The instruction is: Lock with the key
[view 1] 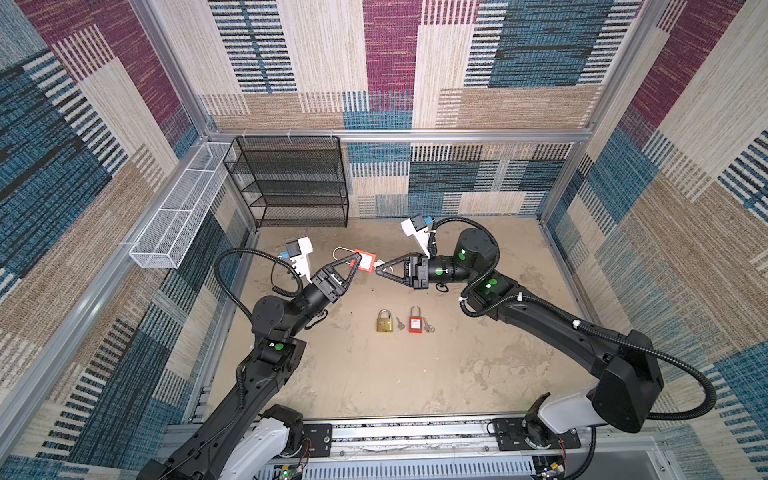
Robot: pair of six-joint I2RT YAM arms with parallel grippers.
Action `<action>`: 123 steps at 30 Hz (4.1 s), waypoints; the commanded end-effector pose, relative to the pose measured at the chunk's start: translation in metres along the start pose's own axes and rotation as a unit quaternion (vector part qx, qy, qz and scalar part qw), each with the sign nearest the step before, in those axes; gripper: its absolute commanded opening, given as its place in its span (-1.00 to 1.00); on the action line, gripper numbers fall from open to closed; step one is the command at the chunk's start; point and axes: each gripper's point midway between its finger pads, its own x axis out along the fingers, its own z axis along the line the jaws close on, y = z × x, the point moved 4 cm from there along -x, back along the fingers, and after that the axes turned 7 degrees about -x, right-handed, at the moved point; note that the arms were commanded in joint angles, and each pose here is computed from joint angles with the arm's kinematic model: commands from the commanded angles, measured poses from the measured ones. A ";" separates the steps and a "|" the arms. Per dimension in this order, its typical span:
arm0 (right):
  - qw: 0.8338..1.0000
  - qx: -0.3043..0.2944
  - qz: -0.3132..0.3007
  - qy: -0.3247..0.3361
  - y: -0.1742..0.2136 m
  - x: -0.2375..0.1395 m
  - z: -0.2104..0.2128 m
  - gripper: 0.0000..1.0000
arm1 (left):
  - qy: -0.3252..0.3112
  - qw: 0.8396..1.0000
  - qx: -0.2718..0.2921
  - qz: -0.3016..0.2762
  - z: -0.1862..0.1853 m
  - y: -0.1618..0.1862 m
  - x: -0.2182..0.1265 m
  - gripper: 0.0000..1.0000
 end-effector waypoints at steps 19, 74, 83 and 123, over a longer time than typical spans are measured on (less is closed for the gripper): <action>1.000 -0.002 -0.012 0.024 0.005 -0.024 -0.001 -1.00 | -0.006 0.998 0.043 -0.053 -0.008 -0.017 -0.002 -1.00; 0.921 -0.036 -0.106 0.372 0.005 -0.198 -0.061 -1.00 | -0.365 0.810 -0.034 0.458 0.270 0.267 0.103 -0.90; 0.923 -0.033 -0.105 0.369 0.006 -0.198 -0.060 -1.00 | -0.385 0.795 -0.031 0.467 0.282 0.271 0.103 -0.62; 0.839 0.274 -0.148 0.446 0.148 -0.230 -0.148 -1.00 | -0.417 0.838 0.061 0.346 0.237 0.187 0.103 0.01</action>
